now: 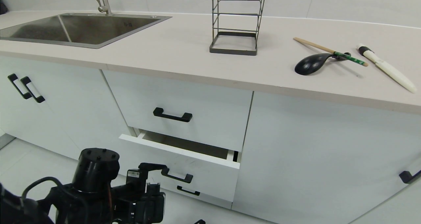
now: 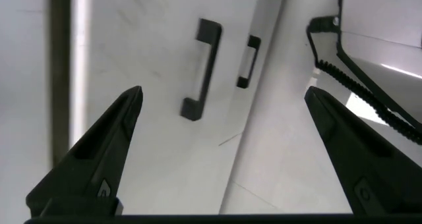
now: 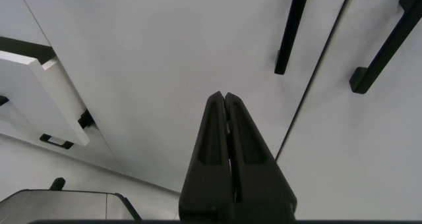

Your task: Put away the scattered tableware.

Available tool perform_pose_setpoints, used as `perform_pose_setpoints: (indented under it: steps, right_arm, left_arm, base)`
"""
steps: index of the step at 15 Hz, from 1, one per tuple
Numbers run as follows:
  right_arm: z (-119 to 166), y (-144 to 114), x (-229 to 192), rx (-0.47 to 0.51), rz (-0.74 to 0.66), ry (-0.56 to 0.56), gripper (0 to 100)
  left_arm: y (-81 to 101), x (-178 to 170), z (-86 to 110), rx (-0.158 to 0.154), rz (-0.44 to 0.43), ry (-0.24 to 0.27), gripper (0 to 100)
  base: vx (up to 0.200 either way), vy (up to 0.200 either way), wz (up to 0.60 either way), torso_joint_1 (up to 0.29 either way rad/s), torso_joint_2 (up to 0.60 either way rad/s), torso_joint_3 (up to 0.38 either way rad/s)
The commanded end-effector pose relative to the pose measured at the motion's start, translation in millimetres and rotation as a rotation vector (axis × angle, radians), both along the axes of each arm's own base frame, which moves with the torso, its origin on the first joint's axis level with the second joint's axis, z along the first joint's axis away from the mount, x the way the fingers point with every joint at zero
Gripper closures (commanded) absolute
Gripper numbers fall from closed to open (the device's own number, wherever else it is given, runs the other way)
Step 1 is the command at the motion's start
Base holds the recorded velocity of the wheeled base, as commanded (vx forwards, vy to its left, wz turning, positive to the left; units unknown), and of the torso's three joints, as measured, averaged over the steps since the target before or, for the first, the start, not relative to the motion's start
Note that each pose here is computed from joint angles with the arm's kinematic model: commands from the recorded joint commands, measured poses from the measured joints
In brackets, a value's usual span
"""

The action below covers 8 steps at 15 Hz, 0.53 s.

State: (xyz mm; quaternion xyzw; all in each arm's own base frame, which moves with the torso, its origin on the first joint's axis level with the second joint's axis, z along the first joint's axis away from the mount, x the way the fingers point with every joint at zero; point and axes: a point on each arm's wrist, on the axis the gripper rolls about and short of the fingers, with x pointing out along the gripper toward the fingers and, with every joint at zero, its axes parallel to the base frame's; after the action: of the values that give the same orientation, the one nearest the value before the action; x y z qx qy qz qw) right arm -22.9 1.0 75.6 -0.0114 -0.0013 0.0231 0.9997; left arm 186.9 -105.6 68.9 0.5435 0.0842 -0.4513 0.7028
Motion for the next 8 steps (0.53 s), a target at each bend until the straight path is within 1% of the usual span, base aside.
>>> perform_pose_setpoints:
  steps: [1,2,4,8]
  right_arm:
    - [0.0,0.0,0.1,0.000,0.000,0.001,100]
    - [0.0,0.0,0.1,0.000,0.000,0.001,100]
    - [0.0,0.0,0.1,0.000,0.000,0.001,100]
    - [0.0,0.0,0.1,0.000,0.000,0.001,100]
  left_arm:
    - [2.7,-5.5,20.8,-0.063,0.014,-0.073,0]
    - [1.1,-2.5,23.7,-0.080,0.023,-0.077,0]
    - [-2.5,4.9,26.4,-0.091,0.028,-0.085,0]
    - [-16.3,32.2,18.8,-0.087,0.029,-0.075,0]
  base:
    - [0.000,0.000,0.00,0.000,0.00,0.000]
    - [0.000,0.000,0.00,0.000,0.00,0.000]
    - [0.000,0.000,0.00,0.000,0.00,0.000]
    - [0.000,0.000,0.00,0.000,0.00,0.000]
